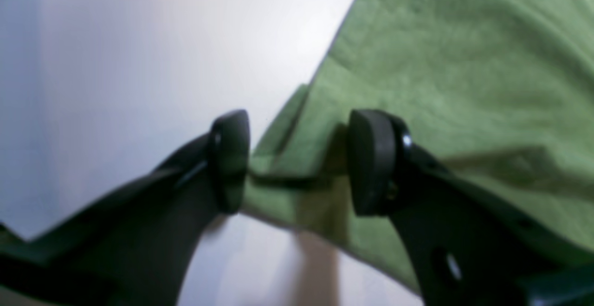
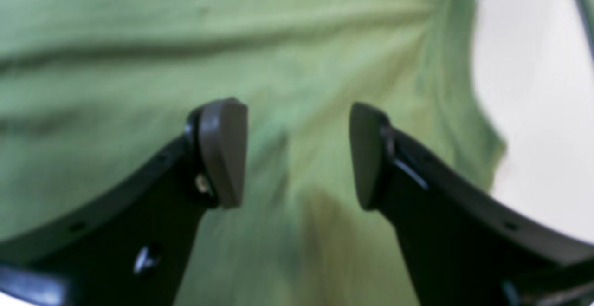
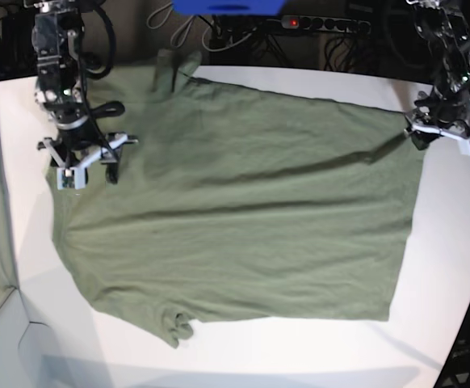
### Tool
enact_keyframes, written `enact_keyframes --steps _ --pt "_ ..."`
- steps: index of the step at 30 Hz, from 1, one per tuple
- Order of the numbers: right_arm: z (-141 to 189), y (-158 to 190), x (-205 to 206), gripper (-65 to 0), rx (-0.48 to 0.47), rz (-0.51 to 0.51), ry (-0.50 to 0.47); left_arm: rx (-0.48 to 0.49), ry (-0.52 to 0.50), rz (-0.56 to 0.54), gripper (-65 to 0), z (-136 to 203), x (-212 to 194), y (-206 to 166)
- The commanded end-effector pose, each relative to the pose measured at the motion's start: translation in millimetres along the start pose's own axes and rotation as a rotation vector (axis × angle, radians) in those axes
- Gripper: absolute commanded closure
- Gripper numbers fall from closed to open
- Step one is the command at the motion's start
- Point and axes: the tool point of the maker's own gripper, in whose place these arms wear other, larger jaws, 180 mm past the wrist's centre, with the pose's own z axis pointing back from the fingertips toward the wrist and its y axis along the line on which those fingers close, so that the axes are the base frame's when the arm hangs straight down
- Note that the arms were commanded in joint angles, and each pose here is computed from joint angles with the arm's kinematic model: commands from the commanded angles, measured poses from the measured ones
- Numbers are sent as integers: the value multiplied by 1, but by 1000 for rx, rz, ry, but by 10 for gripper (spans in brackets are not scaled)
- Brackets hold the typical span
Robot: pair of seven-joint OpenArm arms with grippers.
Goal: Layout the t-shirt on the table in an organized manner, then fold the t-shirt properly
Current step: 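Grasp the shirt's shoulder edges with both grippers near the collar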
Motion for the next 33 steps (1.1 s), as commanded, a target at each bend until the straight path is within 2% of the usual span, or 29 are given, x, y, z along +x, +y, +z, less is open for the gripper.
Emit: enact_keyframes --steps 1,5,8,27,29,33 --pt "6 4 6 -355 4 -8 -32 -8 -50 -36 -333 4 20 3" --pt "20 10 -10 -355 15 -14 -3 -51 -41 -71 -333 4 19 -4" --pt "29 11 -17 -355 19 -11 12 -47 -27 -75 -333 7 11 0" --pt "65 25 -10 -355 52 -1 -14 -40 25 -79 -327 9 -10 5" --pt "68 25 -13 -355 53 -1 -6 -55 30 -89 -292 8 -14 -1" --pt "75 26 -26 -355 54 -2 30 -65 33 -95 -119 8 -15 -5"
